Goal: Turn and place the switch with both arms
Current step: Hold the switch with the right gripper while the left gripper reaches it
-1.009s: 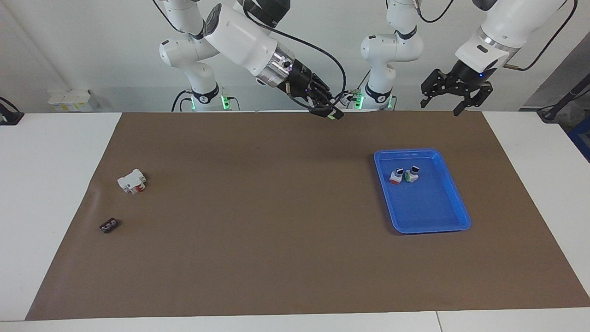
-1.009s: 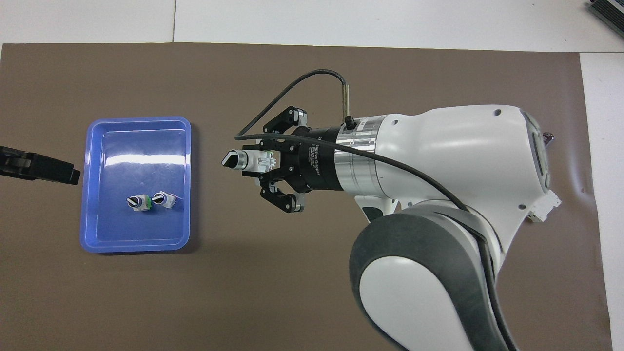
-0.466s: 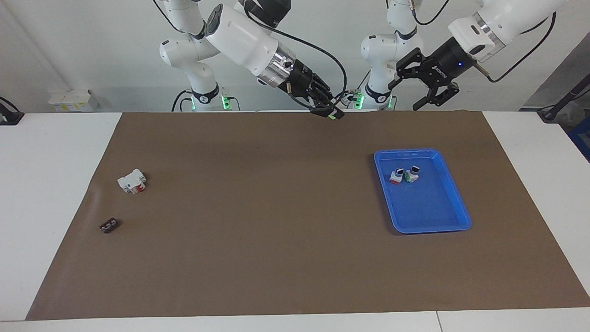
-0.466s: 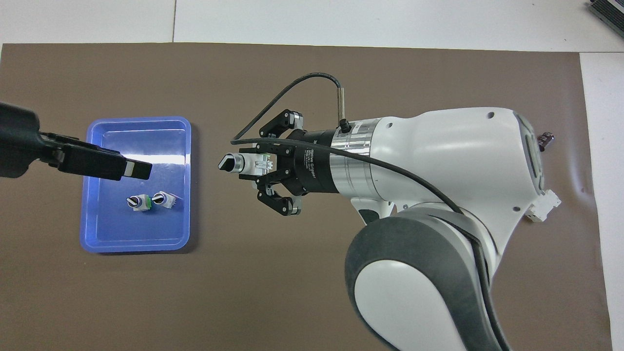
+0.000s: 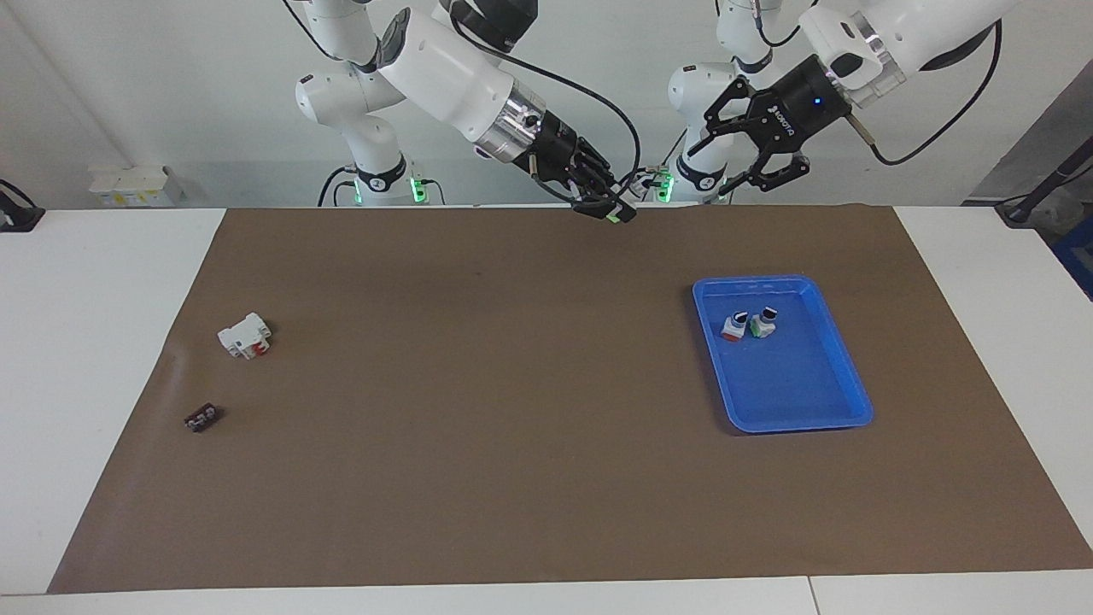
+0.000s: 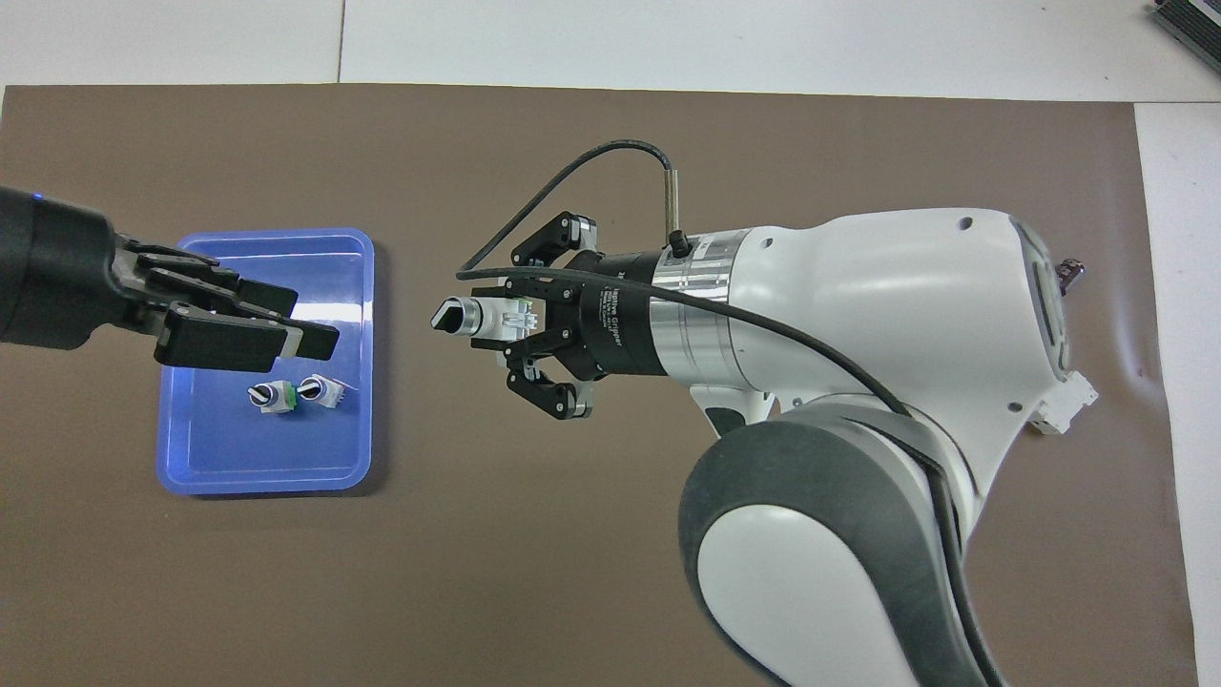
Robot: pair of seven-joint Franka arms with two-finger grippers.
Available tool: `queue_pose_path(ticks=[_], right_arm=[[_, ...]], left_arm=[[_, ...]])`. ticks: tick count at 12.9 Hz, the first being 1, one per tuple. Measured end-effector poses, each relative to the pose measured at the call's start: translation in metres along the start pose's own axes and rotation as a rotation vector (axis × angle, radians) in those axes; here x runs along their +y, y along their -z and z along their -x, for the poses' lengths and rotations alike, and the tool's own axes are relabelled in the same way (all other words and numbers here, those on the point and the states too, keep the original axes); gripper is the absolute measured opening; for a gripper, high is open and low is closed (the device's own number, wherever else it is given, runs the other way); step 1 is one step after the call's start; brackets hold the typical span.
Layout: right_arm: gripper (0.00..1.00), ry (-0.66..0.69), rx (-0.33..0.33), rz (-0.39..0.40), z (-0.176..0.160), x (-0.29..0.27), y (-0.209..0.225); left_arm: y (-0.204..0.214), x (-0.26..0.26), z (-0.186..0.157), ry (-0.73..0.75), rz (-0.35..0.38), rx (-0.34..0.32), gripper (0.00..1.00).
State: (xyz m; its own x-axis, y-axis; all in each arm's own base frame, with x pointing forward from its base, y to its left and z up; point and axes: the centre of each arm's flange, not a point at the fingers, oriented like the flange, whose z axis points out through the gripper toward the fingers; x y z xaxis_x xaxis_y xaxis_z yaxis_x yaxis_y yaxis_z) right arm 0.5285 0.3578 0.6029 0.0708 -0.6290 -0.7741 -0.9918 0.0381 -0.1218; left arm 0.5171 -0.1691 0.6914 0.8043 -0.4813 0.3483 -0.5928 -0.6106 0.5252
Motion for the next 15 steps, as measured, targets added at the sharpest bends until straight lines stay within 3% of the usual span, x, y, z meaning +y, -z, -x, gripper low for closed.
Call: queue_pose_path(ticks=[4,11,14,15], right_arm=[[0.34,0.0,0.0,0.0,0.0,0.0,0.0],[0.34,0.0,0.0,0.0,0.0,0.0,0.0],[0.34,-0.001,0.0,0.0,0.0,0.0,0.0],[0.34,-0.001,0.0,0.0,0.0,0.0,0.0]], left_arm=[[-0.026,0.026,-0.013,-0.056,-0.002,0.018,0.53],[-0.037,0.038,-0.015,-0.087,0.007,0.009,0.51],[-0.041,0.036,-0.016,-0.085,0.002,0.02,0.46],[-0.041,0.036,-0.016,-0.088,-0.001,0.026,0.4]])
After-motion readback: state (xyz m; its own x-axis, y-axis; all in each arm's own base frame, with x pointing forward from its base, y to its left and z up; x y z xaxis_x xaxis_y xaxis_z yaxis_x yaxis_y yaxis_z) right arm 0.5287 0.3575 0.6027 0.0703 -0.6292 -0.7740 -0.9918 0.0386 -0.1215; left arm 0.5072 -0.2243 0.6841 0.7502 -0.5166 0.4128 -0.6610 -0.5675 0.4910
